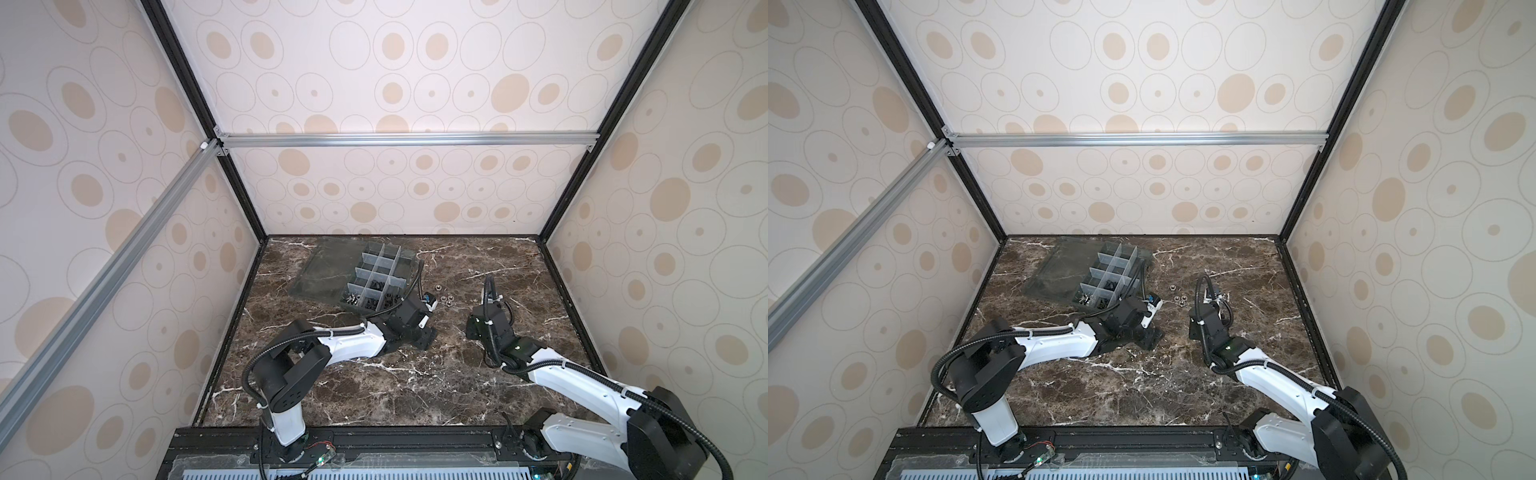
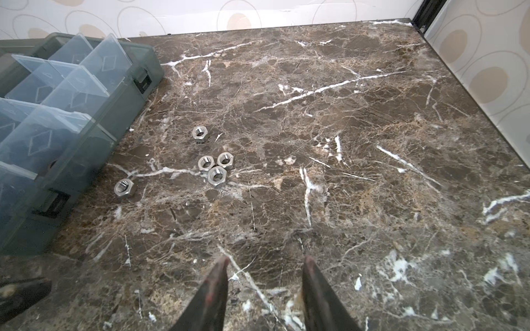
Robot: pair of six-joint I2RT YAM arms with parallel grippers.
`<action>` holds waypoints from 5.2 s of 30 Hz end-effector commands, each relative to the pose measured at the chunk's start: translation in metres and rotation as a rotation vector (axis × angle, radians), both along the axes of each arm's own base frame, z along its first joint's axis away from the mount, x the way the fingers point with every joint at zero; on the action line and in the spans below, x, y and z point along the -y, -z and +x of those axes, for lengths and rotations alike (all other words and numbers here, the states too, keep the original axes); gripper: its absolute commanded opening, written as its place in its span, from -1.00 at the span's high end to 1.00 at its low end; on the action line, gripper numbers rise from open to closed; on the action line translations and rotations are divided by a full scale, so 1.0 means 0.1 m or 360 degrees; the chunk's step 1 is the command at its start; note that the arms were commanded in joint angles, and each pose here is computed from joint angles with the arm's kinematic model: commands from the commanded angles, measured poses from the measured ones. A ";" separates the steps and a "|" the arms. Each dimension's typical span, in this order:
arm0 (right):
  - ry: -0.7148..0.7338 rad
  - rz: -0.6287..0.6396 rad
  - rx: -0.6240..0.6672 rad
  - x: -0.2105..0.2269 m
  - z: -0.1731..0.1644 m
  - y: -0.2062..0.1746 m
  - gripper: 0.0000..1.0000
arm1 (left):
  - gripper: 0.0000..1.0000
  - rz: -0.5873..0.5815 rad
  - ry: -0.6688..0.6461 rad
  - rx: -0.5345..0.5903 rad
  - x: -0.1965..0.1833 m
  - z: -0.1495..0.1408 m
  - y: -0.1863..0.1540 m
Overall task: Sort the screws and nuts into containers
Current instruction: Pick up the nut at the center of the table, then place the nut into the container, then pick up the nut from the center of the table.
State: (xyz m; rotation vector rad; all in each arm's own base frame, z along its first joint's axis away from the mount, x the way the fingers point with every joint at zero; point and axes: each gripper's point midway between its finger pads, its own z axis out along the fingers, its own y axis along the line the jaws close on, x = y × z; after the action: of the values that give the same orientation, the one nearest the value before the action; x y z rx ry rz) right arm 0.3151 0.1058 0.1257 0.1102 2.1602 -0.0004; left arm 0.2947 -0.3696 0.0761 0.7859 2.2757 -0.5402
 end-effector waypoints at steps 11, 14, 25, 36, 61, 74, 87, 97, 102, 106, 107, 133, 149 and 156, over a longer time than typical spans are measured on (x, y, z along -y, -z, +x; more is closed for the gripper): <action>0.0004 0.0086 0.0056 -0.02 0.13 0.00 0.12 | -0.09 0.0144 -0.0046 -0.0071 0.05 -0.04 0.41; 0.0002 0.0096 0.0052 -0.03 0.14 -0.02 0.11 | 0.04 0.0158 -0.0067 -0.0075 0.01 -0.06 0.43; -0.0022 0.0115 0.0044 -0.08 0.19 -0.03 0.11 | 0.20 0.0187 -0.0098 -0.0078 -0.15 -0.16 0.46; -0.0047 0.0120 -0.0015 -0.15 0.23 0.04 0.11 | 0.69 0.0191 -0.0120 -0.0040 -0.17 -0.13 0.42; -0.0139 0.0122 0.0016 -0.29 0.35 -0.14 0.10 | 1.00 0.0220 -0.0508 0.0266 -1.20 0.81 -0.67; -0.0248 0.0129 0.0004 -0.46 0.44 -0.18 0.10 | 1.00 0.0391 -0.0885 0.0139 -2.41 1.36 -0.26; -0.0826 0.0132 -0.0521 -1.28 0.67 0.26 0.04 | 0.10 0.0418 -0.0917 0.0227 -2.44 1.58 -0.13; -0.0909 0.0036 -0.0910 -1.58 0.89 0.68 0.03 | -0.11 0.0015 -0.0955 0.0496 -2.35 1.29 -1.20; -0.0919 -0.0073 -0.0964 -1.61 0.85 0.82 0.03 | -0.20 -0.0188 -0.0855 0.0597 -2.25 0.92 -1.48; -0.0928 -0.0118 -0.1007 -1.65 0.84 0.94 0.03 | -0.21 -0.0212 -0.0819 0.0607 -2.25 0.79 -1.42; -0.0938 -0.0127 -0.1008 -1.68 0.84 0.95 0.03 | -0.21 -0.0192 -0.0829 0.0594 -2.26 0.78 -1.37; -0.0871 -0.0244 -0.1075 -1.74 1.00 1.20 0.38 | -0.23 -0.0119 -0.0826 0.0587 -2.26 0.88 -1.22; -0.0749 -0.0224 -0.0879 -1.66 1.10 0.46 0.79 | -0.24 -0.0208 -0.0889 0.0669 -2.30 0.91 -1.39; -0.0855 -0.0096 -0.0759 -1.86 1.07 -0.16 0.82 | -0.24 -0.0236 -0.1093 0.0669 -2.60 0.96 -1.38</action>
State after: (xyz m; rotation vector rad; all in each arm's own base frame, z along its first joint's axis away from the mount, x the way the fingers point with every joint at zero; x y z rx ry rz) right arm 0.4270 0.2788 0.0974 -0.5484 2.6579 0.1614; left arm 0.3873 -0.1262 0.2009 0.1070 1.9640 -0.1980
